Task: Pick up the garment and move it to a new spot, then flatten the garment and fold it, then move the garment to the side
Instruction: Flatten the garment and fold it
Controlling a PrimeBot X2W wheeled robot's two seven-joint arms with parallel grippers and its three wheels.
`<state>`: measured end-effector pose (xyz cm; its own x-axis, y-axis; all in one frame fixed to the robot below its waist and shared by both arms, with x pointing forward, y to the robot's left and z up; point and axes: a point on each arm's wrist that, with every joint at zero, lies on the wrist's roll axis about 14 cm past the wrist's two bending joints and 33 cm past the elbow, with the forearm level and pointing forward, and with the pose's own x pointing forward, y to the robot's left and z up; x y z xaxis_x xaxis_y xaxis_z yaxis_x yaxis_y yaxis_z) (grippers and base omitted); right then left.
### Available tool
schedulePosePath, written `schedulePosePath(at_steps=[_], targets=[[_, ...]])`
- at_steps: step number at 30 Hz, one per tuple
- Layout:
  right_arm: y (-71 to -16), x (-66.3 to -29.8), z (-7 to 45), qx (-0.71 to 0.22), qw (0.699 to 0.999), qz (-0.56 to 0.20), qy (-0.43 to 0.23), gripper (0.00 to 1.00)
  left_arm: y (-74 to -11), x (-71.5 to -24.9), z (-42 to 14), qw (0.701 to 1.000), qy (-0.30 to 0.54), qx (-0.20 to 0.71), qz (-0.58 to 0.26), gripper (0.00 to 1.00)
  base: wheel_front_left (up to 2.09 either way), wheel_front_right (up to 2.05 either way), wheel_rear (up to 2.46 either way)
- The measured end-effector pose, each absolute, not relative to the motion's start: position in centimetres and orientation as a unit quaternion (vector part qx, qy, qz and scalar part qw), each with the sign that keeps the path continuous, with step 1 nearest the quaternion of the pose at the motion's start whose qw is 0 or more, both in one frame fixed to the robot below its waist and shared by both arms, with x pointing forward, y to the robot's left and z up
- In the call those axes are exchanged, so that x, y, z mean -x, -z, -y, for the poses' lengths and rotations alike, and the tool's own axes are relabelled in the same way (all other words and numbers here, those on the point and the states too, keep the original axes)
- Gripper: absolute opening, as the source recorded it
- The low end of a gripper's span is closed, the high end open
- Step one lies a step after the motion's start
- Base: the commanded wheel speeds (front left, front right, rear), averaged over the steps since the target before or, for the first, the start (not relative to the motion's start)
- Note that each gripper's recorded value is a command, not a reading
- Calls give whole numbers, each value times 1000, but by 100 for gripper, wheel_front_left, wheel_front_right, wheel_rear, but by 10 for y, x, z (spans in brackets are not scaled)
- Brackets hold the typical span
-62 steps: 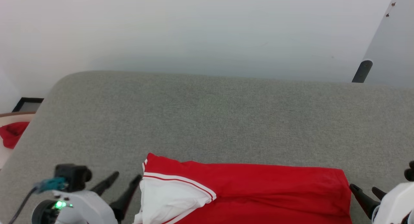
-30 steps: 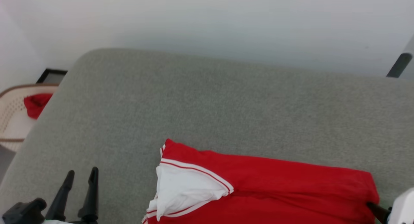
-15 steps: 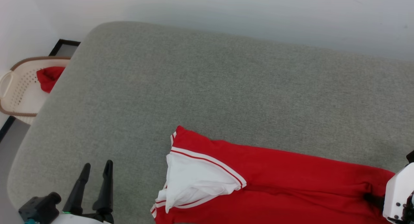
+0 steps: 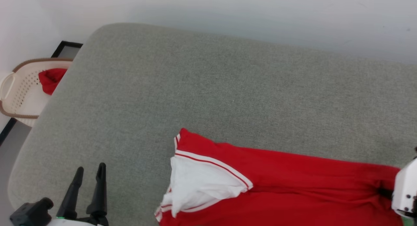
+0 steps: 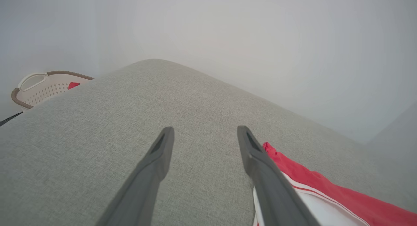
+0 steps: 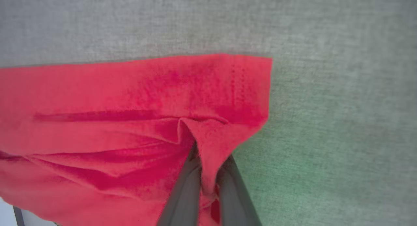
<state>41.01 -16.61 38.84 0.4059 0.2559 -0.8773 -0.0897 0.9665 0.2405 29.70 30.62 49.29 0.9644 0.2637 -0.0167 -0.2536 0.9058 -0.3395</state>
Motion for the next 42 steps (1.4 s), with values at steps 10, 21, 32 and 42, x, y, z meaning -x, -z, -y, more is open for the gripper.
schedulePosePath(at_steps=[10,21,32,42], targets=[[-403,-411,230,-82,854,-514,-22,0,-494,-291,-304,976,-128,173,20,100,0,0,0],[-424,-397,273,-82,863,-497,26,0,-495,-279,-304,977,-124,169,23,100,0,0,0],[-482,-382,181,-170,870,-446,-125,0,-503,-276,-295,978,-105,178,32,100,0,0,0],[-519,-375,75,-137,862,-405,-270,0,-505,-272,-291,976,-103,191,38,100,0,0,0]])
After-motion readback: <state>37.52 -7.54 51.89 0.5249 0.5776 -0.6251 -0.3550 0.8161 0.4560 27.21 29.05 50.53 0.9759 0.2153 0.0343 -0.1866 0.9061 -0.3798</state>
